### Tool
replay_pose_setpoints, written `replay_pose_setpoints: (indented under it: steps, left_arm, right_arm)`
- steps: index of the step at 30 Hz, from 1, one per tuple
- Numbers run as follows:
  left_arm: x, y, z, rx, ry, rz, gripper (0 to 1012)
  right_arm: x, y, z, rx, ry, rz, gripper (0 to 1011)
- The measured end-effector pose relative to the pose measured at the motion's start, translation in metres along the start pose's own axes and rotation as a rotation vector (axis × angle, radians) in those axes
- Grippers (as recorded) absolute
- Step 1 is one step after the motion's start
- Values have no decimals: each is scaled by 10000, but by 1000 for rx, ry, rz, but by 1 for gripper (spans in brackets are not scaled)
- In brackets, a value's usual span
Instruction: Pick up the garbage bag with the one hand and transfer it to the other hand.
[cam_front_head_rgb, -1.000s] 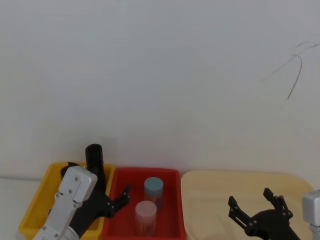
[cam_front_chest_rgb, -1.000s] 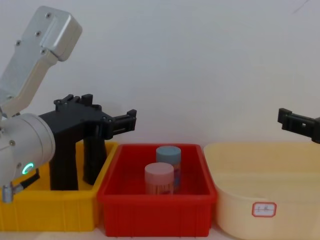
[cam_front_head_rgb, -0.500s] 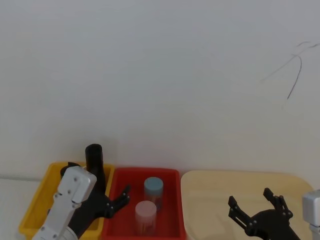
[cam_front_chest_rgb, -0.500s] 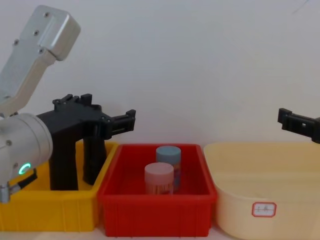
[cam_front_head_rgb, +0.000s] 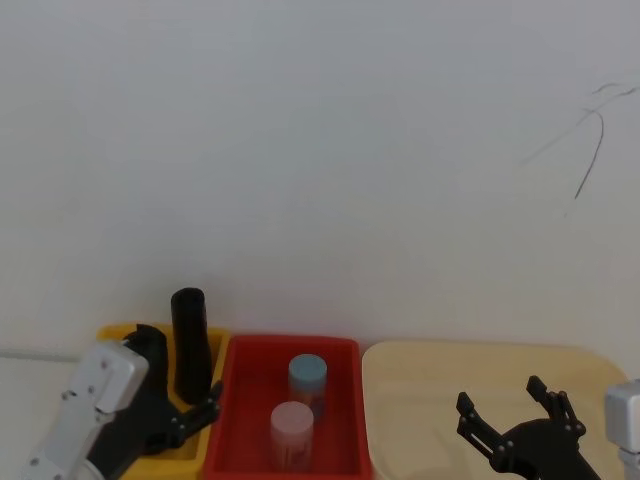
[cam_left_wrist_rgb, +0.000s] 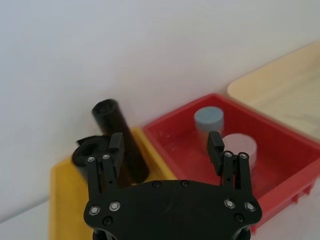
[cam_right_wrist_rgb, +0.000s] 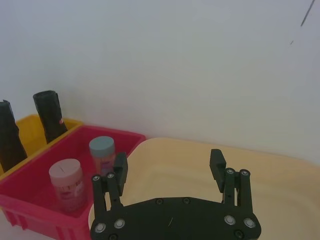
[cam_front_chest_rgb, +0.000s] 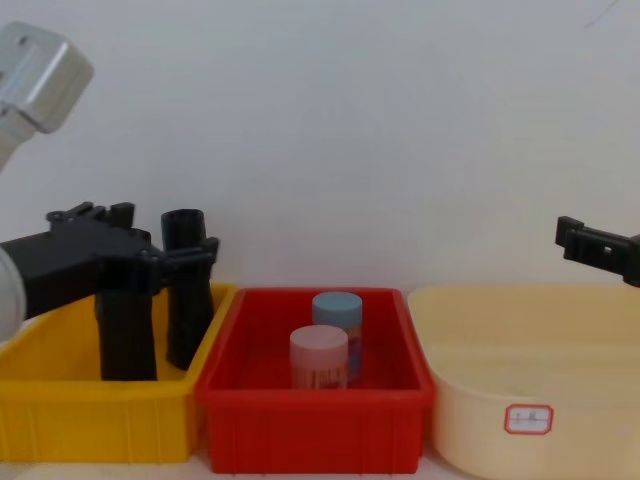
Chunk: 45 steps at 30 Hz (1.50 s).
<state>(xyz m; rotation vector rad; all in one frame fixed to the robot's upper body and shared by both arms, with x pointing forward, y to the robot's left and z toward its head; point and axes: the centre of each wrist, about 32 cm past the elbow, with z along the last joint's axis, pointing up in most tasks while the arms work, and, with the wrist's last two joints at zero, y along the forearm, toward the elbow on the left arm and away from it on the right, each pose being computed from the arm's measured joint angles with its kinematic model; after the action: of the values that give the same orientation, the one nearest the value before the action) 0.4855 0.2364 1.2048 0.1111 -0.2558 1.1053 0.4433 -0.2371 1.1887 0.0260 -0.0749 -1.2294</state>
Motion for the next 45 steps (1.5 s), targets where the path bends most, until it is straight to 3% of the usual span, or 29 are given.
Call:
replay_pose_setpoints:
  steps: [4, 5, 6, 7, 10, 18, 23, 30, 45]
  left_arm:
    - [142, 50, -33, 31, -1, 6, 1002]
    - [157, 53, -38, 36, 1, 5, 1002]
    - [209, 57, -50, 49, 2, 6, 1002]
    - [209, 57, -50, 49, 2, 6, 1001]
    - [327, 45, -70, 77, 10, 7, 1002]
    - [504, -5, -98, 113, 29, -10, 1002]
    - [576, -59, -107, 124, 45, -32, 1002]
    - [618, -118, -119, 136, 63, -43, 1002]
    - [720, -89, -138, 149, 89, -7, 1002]
  right_arm:
    - [0, 0, 0, 0, 0, 0, 1004]
    - [0, 0, 0, 0, 0, 0, 1004]
    - [0, 0, 0, 0, 0, 0, 1005]
    - [0, 0, 0, 0, 0, 0, 1004]
    - [0, 0, 0, 0, 0, 0, 1004]
    - [0, 0, 0, 0, 0, 0, 1004]
    - [0, 0, 0, 0, 0, 0, 1004]
    - [0, 0, 0, 0, 0, 0, 1004]
    - [0, 0, 0, 0, 0, 0, 1005]
